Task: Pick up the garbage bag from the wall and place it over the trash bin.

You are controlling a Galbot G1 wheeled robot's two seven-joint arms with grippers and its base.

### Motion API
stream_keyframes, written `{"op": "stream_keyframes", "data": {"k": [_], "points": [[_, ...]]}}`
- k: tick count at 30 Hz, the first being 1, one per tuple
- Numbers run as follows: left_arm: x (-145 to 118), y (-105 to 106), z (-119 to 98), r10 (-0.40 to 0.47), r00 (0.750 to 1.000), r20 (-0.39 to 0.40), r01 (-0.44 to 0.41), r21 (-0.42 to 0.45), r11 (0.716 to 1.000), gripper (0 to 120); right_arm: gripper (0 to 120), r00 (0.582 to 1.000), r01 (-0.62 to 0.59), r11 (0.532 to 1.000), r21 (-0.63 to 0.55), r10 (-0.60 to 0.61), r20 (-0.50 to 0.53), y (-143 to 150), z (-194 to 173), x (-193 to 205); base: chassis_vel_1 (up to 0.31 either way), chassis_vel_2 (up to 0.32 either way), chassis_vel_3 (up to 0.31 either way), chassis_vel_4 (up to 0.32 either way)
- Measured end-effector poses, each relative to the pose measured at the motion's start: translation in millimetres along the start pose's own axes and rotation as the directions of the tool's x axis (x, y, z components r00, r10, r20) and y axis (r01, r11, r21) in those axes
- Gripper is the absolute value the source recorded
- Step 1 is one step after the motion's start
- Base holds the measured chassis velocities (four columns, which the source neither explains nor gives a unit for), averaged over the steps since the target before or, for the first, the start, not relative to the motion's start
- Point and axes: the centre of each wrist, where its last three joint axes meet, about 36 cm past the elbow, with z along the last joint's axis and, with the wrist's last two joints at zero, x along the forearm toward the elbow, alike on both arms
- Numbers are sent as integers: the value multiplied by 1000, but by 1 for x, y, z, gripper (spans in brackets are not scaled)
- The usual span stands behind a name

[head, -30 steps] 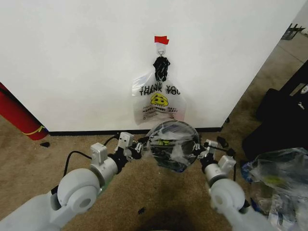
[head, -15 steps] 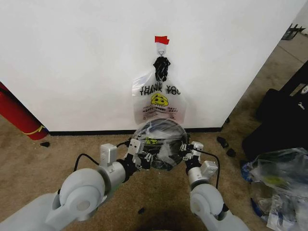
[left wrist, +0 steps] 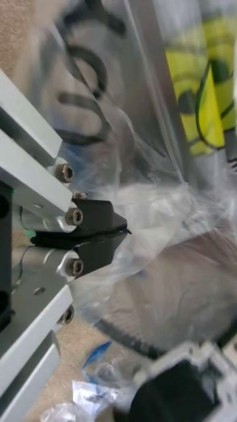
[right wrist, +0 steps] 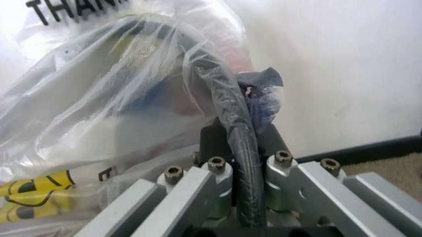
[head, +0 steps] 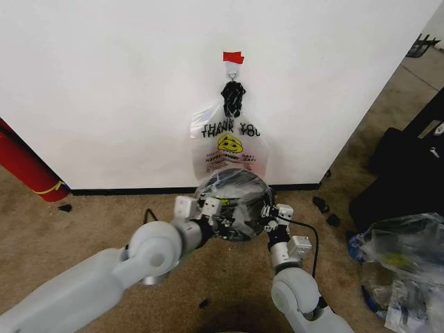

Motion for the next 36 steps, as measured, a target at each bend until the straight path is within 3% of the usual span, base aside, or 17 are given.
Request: {"op": "stream_keyframes", "data": {"k": [5,10,26,36], "points": [[-26,3,-7,-37,999,-23,36,-8,999,0,0,1000,8,1000,4,-8,19,1,1,-1,0,0,0,0],[-35,7,-10,-60,998,-23,59,-18,998,0,0,999,19,1000,9,-19,26,0,1,-2,0,0,0,0],[-86,2,-22,-68,997,-44,68,-3,998,0,0,998,53,998,26,-54,39,1,3,3,0,0,0,0],[-103,5,-19,-101,993,-56,101,-18,995,0,0,997,62,998,11,-62,43,2,-4,9,0,0,0,0]]}}
